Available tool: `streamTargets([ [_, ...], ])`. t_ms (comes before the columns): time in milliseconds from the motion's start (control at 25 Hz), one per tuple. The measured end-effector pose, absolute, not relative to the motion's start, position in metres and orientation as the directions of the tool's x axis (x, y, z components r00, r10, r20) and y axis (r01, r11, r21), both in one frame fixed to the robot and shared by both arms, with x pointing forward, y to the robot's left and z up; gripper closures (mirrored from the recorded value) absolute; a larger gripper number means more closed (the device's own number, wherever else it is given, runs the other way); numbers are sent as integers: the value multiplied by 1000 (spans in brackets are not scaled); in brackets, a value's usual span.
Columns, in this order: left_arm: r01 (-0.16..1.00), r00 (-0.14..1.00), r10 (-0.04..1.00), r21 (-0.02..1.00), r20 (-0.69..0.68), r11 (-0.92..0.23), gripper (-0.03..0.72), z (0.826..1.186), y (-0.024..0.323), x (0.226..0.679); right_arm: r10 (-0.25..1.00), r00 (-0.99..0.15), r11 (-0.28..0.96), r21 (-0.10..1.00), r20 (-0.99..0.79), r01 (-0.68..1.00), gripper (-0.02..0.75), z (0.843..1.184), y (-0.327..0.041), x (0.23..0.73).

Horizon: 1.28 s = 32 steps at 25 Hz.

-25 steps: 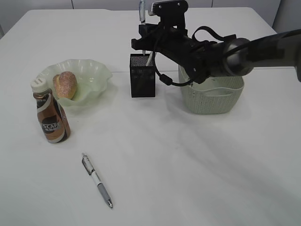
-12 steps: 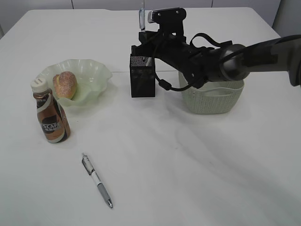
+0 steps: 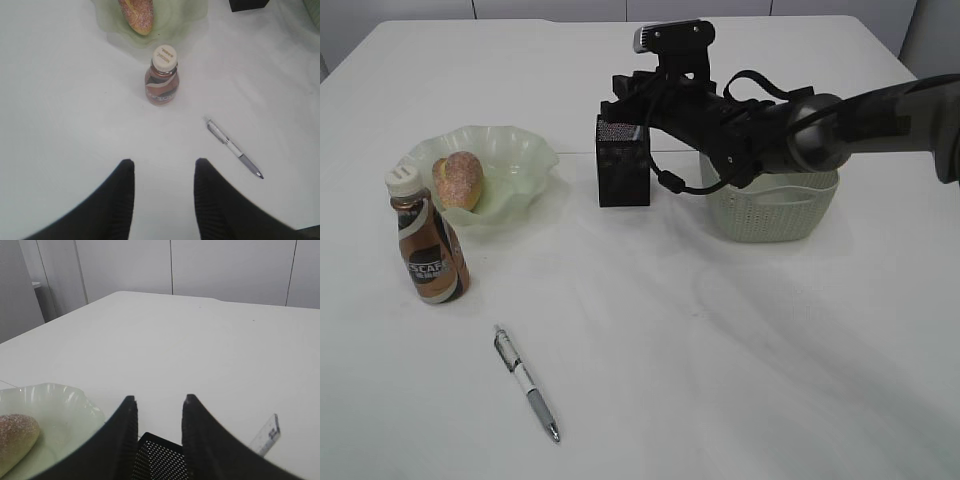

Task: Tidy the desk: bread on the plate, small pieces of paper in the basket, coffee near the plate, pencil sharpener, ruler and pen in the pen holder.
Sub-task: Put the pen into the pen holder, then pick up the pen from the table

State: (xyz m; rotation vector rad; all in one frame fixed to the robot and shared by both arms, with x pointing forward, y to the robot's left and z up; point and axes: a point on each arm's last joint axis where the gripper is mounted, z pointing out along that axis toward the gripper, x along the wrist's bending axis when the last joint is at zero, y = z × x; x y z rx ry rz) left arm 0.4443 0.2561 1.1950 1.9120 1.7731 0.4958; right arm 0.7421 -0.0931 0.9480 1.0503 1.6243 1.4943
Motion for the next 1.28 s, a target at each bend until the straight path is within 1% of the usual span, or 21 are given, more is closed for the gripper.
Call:
streamTargets([
  [240, 819, 94, 994, 572, -59, -43, 398, 1195, 256, 444, 896, -443, 22, 993, 32, 115, 457, 947, -93, 742],
  [400, 819, 91, 994, 572, -61, -39, 398, 1195, 256, 444, 903, -428, 48, 984, 30, 170, 456, 950, -95, 741],
  [520, 821, 78, 994, 571, -71, -24, 398, 1195, 256, 444, 910, -413, 66, 976, 26, 207, 456, 964, -98, 738],
  [640, 823, 44, 995, 568, -94, 17, 398, 1195, 256, 444, 918, -397, 75, 968, 26, 238, 456, 982, -101, 734],
  [840, 824, -35, 988, 555, -150, 114, 398, 1195, 256, 444, 933, -359, 106, 943, 16, 316, 456, 1018, -110, 721],
  [1040, 818, -114, 971, 535, -210, 212, 398, 1195, 255, 444, 951, -309, 130, 890, 13, 436, 455, 1049, -122, 702],
  [1280, 831, -109, 948, 496, -300, 253, 398, 1195, 248, 442, 967, -246, 104, 785, 63, 610, 455, 1066, -132, 679],
])
